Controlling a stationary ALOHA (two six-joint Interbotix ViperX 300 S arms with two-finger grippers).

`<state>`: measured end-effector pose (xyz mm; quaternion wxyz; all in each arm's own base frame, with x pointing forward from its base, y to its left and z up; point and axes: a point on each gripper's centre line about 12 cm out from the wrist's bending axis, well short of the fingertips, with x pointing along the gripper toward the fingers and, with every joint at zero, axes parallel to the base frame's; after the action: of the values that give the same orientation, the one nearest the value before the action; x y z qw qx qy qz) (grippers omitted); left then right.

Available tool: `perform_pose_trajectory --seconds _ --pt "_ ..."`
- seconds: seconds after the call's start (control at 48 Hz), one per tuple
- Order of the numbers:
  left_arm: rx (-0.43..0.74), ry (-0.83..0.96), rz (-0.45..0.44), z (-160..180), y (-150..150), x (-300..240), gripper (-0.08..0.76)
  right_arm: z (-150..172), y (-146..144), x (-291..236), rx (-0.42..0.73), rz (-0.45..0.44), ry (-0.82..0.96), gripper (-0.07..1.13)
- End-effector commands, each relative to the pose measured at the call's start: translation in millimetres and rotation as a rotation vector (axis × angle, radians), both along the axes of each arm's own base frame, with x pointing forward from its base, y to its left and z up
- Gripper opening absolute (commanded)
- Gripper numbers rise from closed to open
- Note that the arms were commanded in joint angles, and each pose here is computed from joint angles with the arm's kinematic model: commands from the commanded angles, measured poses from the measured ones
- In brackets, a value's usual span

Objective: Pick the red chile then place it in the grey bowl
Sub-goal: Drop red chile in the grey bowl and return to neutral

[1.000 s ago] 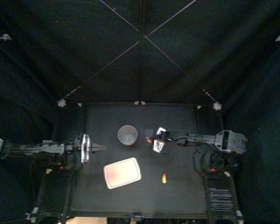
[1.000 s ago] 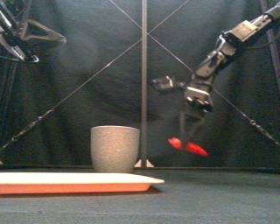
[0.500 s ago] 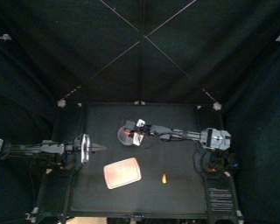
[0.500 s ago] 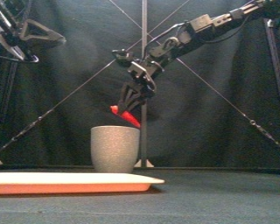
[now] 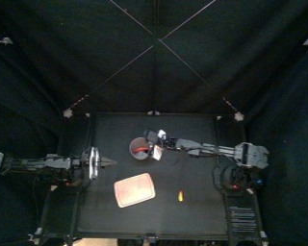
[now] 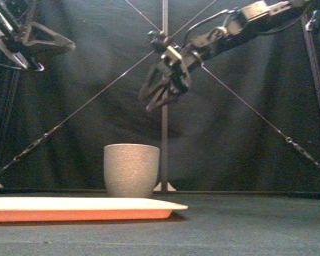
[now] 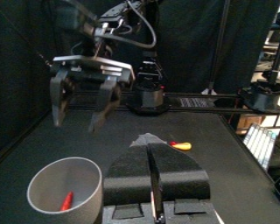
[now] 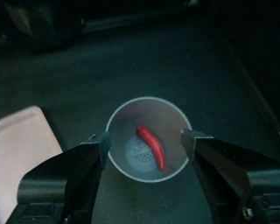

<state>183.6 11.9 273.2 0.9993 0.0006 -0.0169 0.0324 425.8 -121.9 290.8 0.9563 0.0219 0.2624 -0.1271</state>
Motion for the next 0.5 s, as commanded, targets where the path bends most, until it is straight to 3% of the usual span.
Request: perform_pose_trajectory --seconds 0.021,0.25,0.5 --pt "0.0 -0.015 0.002 5.7 0.4 1.2 -0.037 35.5 13.8 -45.2 -0.033 -0.003 -0.131 0.98" --pt "0.0 -0.018 0.002 6.2 0.4 0.7 -0.037 55.0 60.3 -129.4 -0.069 0.067 -0.296 0.98" --pt "0.0 -0.015 0.002 5.0 0.4 0.6 -0.039 61.6 88.3 -220.0 -0.074 0.099 -0.496 0.98"
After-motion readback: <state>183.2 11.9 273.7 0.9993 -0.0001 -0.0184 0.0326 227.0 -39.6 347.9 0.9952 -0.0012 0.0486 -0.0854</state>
